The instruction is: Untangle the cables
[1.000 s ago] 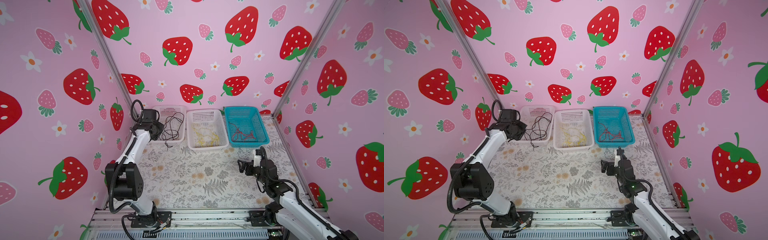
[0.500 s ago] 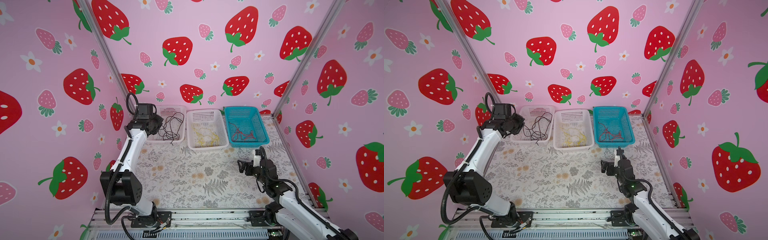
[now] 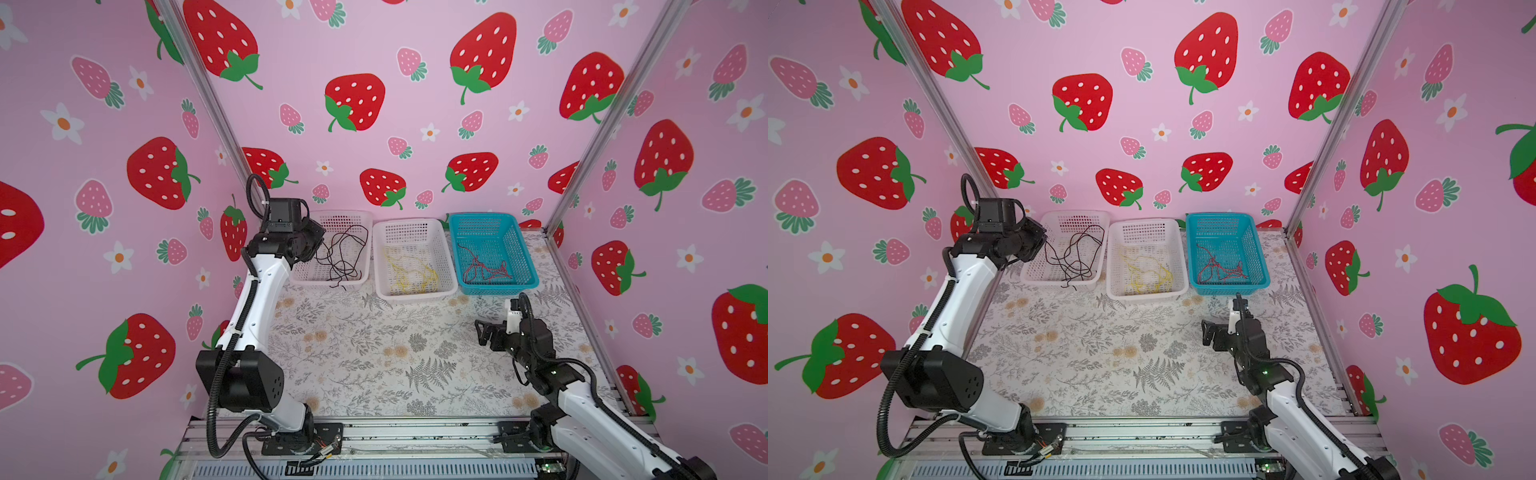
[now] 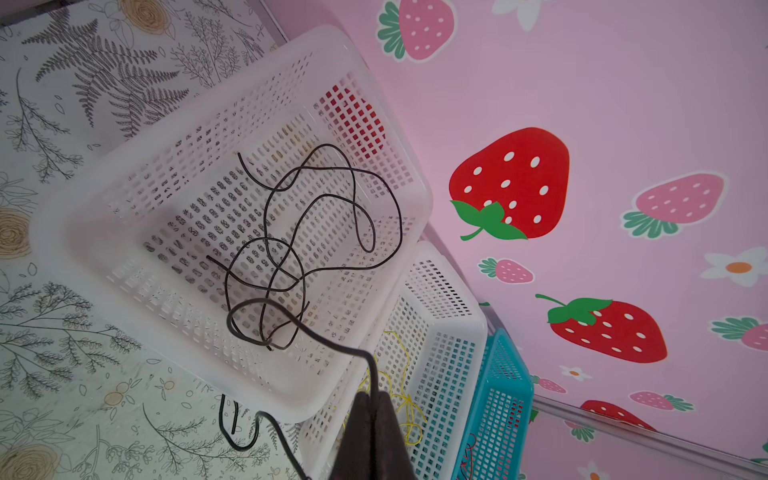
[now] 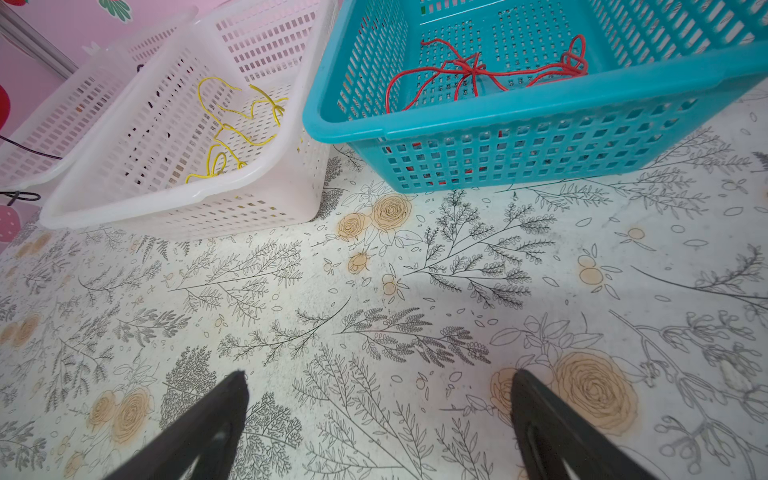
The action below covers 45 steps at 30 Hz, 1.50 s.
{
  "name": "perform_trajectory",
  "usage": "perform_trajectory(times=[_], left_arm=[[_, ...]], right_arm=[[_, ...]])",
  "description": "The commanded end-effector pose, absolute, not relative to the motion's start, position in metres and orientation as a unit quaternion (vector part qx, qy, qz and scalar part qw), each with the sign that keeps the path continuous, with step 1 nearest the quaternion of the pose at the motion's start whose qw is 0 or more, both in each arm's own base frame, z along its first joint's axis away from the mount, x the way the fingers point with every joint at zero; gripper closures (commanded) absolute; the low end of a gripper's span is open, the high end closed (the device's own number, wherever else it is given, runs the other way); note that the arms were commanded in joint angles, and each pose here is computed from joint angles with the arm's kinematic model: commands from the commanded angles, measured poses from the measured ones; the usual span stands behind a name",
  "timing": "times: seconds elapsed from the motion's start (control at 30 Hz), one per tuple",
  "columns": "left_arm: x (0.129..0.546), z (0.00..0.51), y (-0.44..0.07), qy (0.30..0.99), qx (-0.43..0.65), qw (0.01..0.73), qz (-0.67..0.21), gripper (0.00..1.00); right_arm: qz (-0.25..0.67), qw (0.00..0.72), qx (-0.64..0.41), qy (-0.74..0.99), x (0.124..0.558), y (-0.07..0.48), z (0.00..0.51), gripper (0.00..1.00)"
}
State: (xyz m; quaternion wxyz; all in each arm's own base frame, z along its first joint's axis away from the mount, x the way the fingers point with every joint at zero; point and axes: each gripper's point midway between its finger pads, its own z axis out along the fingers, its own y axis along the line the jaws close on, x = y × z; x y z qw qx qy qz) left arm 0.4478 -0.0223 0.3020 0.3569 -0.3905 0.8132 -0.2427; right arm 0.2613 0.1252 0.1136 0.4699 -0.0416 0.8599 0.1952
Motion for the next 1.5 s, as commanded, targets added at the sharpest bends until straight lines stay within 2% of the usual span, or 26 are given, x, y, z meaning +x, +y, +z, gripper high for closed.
perform_trajectory(times=[0.0, 0.3, 0.43, 0.63, 0.97, 1.47], left_arm=[[0.438, 0.291, -0.025, 0.828, -0.377, 0.345, -0.233, 1.0], [0.417, 0.233, -0.033, 0.868, -0.346, 0.286, -0.214, 1.0], [0.408, 0.231, -0.034, 0.876, -0.327, 0.286, -0.21, 1.0], [0.396, 0.249, -0.033, 0.881, -0.3, 0.302, -0.206, 1.0], [0.388, 0.292, -0.05, 0.87, -0.27, 0.32, -0.261, 1.0], [0.419, 0.356, -0.046, 0.85, -0.241, 0.388, -0.261, 1.0]], right_arm=[[0.197, 0.474, -0.041, 0.857, 0.262, 0.126, 0.113, 0.01], [0.2, 0.468, -0.044, 0.86, 0.262, 0.129, 0.11, 0.01], [0.2, 0.466, -0.045, 0.861, 0.262, 0.13, 0.109, 0.01], [0.199, 0.466, -0.045, 0.861, 0.262, 0.129, 0.108, 0.01], [0.196, 0.464, -0.045, 0.863, 0.262, 0.129, 0.107, 0.01], [0.194, 0.463, -0.045, 0.864, 0.262, 0.129, 0.106, 0.01]])
